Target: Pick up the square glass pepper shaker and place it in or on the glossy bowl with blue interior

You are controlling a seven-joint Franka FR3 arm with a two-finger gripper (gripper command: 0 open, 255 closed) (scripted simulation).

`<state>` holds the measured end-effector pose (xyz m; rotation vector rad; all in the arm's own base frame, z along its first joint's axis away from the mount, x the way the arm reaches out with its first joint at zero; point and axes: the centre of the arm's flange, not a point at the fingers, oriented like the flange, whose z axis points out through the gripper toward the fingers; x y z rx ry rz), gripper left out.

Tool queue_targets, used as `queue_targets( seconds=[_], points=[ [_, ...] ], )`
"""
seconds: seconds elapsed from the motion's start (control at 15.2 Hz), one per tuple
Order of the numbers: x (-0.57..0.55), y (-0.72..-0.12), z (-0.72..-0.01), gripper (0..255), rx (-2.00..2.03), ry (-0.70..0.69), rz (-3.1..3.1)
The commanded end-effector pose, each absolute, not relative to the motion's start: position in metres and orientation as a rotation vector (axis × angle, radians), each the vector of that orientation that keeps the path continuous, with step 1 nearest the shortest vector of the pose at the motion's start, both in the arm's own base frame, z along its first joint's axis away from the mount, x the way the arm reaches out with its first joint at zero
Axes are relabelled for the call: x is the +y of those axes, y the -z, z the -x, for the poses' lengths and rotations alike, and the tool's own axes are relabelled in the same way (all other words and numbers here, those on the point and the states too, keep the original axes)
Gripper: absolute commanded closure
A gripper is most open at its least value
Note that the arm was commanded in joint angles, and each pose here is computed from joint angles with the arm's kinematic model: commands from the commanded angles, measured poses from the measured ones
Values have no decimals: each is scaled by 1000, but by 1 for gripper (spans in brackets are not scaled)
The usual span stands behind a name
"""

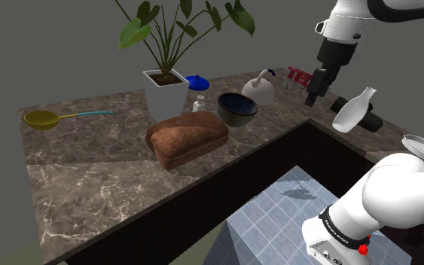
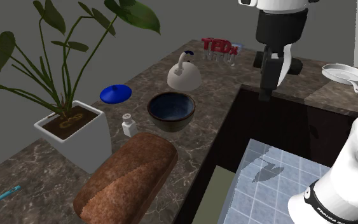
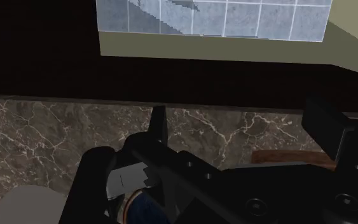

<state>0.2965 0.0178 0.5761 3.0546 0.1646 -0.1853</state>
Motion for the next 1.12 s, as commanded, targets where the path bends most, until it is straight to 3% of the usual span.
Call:
queue_targets(
  seconds=[0.0, 1.06],
  points=[
    [18, -576, -296, 0, 165, 185, -3055],
    [41, -478, -466, 0, 293, 39, -3075]
  ],
)
